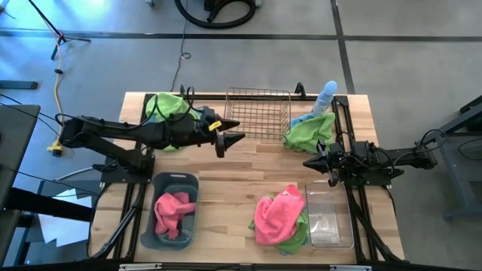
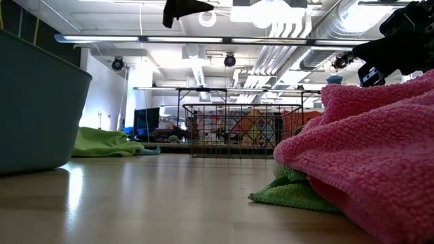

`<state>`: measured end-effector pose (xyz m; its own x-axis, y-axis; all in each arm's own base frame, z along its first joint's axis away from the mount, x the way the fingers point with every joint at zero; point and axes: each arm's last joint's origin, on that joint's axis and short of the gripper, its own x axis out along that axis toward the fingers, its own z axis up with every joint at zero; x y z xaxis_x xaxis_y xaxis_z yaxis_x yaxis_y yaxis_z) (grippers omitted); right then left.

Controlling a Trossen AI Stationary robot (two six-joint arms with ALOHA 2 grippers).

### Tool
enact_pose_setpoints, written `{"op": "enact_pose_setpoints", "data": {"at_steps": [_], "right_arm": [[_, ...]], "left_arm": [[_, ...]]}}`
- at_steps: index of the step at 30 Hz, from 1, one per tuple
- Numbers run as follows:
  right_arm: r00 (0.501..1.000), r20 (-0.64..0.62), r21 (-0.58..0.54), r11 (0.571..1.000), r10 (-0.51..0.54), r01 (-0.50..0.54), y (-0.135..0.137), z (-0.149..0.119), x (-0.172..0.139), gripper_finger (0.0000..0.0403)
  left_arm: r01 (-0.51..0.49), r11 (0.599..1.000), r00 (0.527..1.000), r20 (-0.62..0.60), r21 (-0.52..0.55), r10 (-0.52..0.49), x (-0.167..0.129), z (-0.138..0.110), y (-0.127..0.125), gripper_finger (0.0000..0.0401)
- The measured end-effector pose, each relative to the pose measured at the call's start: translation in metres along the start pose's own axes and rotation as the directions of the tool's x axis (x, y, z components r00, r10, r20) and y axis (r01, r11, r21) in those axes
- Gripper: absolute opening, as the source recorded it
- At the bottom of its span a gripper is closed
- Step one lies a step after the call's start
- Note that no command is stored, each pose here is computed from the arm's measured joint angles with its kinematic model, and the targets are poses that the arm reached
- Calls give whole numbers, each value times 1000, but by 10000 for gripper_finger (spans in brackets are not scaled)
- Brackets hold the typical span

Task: Sort microfiber towel by color & place in baskets
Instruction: Put the pink towel into the blue bin

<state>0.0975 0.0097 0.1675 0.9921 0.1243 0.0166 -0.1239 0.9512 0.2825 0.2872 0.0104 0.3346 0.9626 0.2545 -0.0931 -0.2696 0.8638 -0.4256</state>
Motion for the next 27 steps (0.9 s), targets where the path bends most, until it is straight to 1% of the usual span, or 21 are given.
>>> {"op": "enact_pose_setpoints", "data": {"at_steps": [7, 8, 9, 10, 12, 14, 15, 16, 18, 22, 25, 27], "right_arm": [[1000, 3, 2, 1000, 0, 0, 0, 0, 0, 0], [1000, 5, 21, 1000, 1, -1, 0, 0, 0, 0], [1000, 13, 74, 997, 4, -4, 0, 1, 0, 0], [999, 30, 161, 987, 9, -14, 1, 3, 0, 0], [996, 91, 311, 950, 9, -37, 2, 8, 0, 0], [986, 167, 391, 919, -15, -53, 3, 15, -1, 0], [977, 214, 407, 911, -25, -66, 3, 19, -2, 0], [964, 262, 411, 909, -38, -76, 4, 23, -3, 0], [929, 364, 389, 917, -62, -91, 5, 32, -6, 0], [822, 558, 319, 944, -115, -84, 7, 50, -15, 0], [744, 656, 277, 958, -132, -74, 8, 59, -22, 0], [706, 694, 269, 961, -141, -72, 9, 63, -24, 0]], "left_arm": [[-26, 1000, 1000, 8, 1, 26, 0, 5, 9, 294], [-24, 1000, 1000, 15, 9, 24, -1, 7, 9, 294], [-21, 1000, 999, 24, 19, 21, -3, 10, 10, 294], [-23, 999, 999, 33, 26, 22, -6, 13, 11, 294], [-28, 999, 998, 51, 43, 26, -11, 19, 13, 294], [-36, 998, 997, 71, 55, 32, -18, 26, 15, 294], [-39, 998, 996, 83, 58, 34, -22, 30, 16, 294], [-42, 997, 995, 91, 60, 37, -27, 33, 17, 294], [-53, 996, 994, 97, 69, 46, -34, 38, 19, 294], [-69, 995, 993, 99, 76, 61, -46, 44, 22, 294], [-77, 994, 993, 94, 77, 70, -50, 46, 23, 294], [-81, 994, 994, 87, 80, 74, -52, 45, 23, 294]]}}
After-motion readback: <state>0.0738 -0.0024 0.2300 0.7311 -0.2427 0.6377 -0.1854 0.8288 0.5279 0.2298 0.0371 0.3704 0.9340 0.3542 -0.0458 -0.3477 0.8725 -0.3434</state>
